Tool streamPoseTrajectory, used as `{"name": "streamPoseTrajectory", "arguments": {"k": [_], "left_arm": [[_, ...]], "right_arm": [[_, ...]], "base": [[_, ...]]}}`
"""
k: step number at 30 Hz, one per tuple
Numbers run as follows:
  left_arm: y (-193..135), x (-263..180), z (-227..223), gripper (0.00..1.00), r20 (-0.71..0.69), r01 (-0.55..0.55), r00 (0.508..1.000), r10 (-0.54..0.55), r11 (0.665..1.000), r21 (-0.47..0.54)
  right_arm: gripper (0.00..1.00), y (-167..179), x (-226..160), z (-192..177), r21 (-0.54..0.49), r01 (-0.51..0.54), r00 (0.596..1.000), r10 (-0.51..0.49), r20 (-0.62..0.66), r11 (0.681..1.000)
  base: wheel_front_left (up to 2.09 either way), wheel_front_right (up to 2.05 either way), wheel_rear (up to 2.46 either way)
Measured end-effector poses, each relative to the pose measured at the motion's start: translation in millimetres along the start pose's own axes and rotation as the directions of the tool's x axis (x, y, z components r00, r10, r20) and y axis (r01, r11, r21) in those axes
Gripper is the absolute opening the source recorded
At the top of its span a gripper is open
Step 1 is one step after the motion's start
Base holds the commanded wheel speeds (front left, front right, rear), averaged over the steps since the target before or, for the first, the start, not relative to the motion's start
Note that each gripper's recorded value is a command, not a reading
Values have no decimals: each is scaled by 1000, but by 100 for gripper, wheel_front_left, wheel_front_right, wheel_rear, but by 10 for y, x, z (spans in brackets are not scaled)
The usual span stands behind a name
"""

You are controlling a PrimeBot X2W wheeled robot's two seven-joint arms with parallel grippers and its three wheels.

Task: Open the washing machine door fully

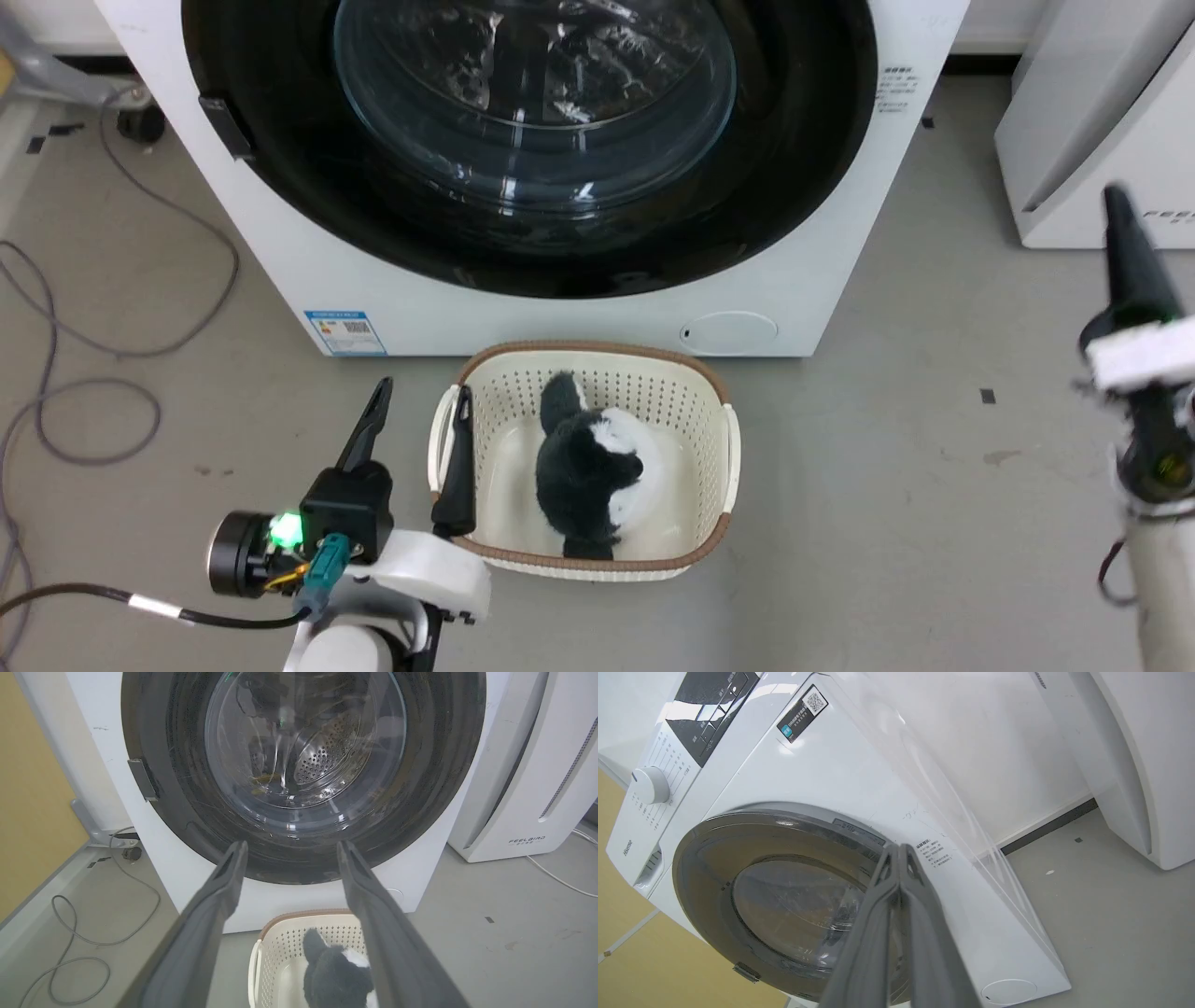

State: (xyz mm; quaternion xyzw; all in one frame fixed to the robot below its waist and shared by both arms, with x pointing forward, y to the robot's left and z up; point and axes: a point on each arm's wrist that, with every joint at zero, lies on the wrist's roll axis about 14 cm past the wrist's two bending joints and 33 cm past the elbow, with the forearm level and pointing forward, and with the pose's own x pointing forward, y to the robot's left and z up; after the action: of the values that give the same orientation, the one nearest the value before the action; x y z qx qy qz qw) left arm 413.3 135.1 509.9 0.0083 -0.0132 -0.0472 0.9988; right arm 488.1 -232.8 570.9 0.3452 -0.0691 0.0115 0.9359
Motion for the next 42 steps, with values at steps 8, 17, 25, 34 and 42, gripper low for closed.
{"name": "streamPoseTrajectory", "arguments": {"k": [8, 17, 25, 34, 42], "left_arm": [[-50, 103, -5, 100, 14, 14, 1000, -14, 1000, 9], [-117, 203, -23, 100, 28, 32, 999, -32, 999, 9], [-118, 291, -118, 100, 18, 26, 999, -26, 1000, 10], [-153, 379, -207, 100, 14, 29, 999, -29, 1000, -1], [-217, 464, -255, 100, 21, 42, 999, -41, 999, -8]], "right_arm": [[0, 77, 426, 107, 25, -28, 999, 29, -24, 999], [0, 367, 959, -7, 40, -83, 983, 88, -161, 996], [0, 653, 1353, -275, 22, -128, 931, 128, -343, 992], [0, 855, 1589, -587, -6, -163, 848, 137, -511, 987], [0, 960, 1731, -730, -10, -173, 786, 132, -603, 985]], "base": [[0, 0, 0], [0, 0, 0], [0, 0, 0], [0, 0, 0], [0, 0, 0]]}}
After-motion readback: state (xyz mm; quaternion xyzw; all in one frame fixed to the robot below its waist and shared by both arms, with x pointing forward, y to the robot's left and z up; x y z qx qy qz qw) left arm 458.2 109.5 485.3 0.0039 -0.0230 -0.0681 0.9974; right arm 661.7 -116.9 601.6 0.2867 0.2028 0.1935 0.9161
